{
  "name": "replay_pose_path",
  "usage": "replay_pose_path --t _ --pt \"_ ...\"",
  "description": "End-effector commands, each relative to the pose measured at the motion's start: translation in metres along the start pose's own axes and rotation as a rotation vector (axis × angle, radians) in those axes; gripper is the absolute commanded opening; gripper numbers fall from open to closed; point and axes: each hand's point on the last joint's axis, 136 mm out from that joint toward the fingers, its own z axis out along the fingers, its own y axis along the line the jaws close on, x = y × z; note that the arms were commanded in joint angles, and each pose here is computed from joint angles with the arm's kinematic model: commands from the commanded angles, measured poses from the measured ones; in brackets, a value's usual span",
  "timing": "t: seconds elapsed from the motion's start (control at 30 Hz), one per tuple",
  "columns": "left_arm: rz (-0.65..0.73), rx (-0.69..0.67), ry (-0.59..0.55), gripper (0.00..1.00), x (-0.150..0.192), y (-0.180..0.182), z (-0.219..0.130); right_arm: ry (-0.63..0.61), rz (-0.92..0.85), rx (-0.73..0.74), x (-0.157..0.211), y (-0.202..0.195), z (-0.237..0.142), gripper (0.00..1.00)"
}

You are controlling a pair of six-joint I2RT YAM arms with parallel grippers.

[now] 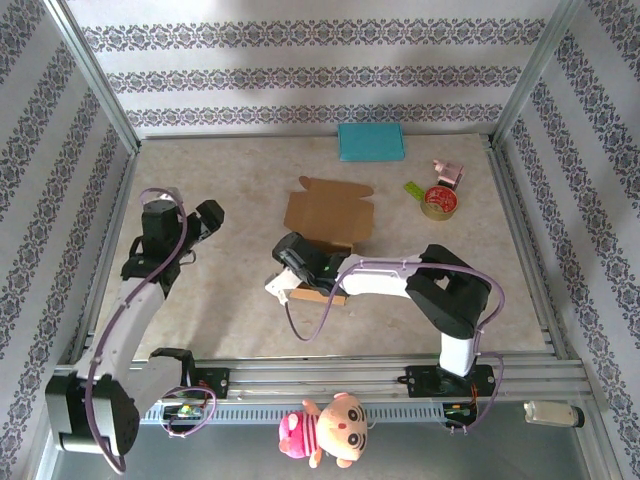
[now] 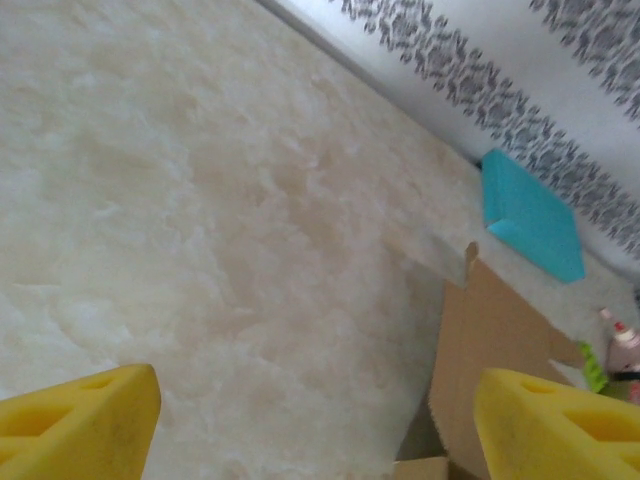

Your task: Fold the paper box

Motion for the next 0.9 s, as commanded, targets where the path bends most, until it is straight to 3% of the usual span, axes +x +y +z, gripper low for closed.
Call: replay_pose_path --t 0.0,0.2,0.27,0.37,0.47,0.53,0.67,0.87 --pt "0.133 0.099 -0.017 0.81 -0.019 -0.034 0.01 0.103 0.307 0.063 0.036 -0.032 -0.004 0.59" --pt "0.196 0.156 0.149 0.79 0.004 -0.068 0.045 0.066 0.814 0.121 0.073 -0.069 -0.026 0.64" --pt "0.201 0.186 0.232 0.78 0.013 -0.079 0.061 0.025 1.151 0.18 0.106 -0.087 -0.045 0.7" --pt "0.261 0.198 0.377 0.77 0.032 -0.09 0.084 -0.17 1.812 0.088 0.155 -0.083 -0.066 0.78" --pt "0.338 0.202 0.495 0.77 0.048 -0.103 0.108 -0.27 2.411 -0.085 0.208 -0.043 -0.064 0.79" --pt "0.367 0.21 0.564 0.77 0.06 -0.108 0.122 -0.298 2.625 -0.21 0.224 -0.014 -0.058 0.8" --pt "0.367 0.247 0.673 0.77 0.075 -0.116 0.147 -0.259 2.826 -0.353 0.234 0.041 -0.044 0.81" --pt "0.339 0.306 0.807 0.78 0.097 -0.121 0.167 -0.179 2.831 -0.449 0.22 0.078 -0.023 0.84"
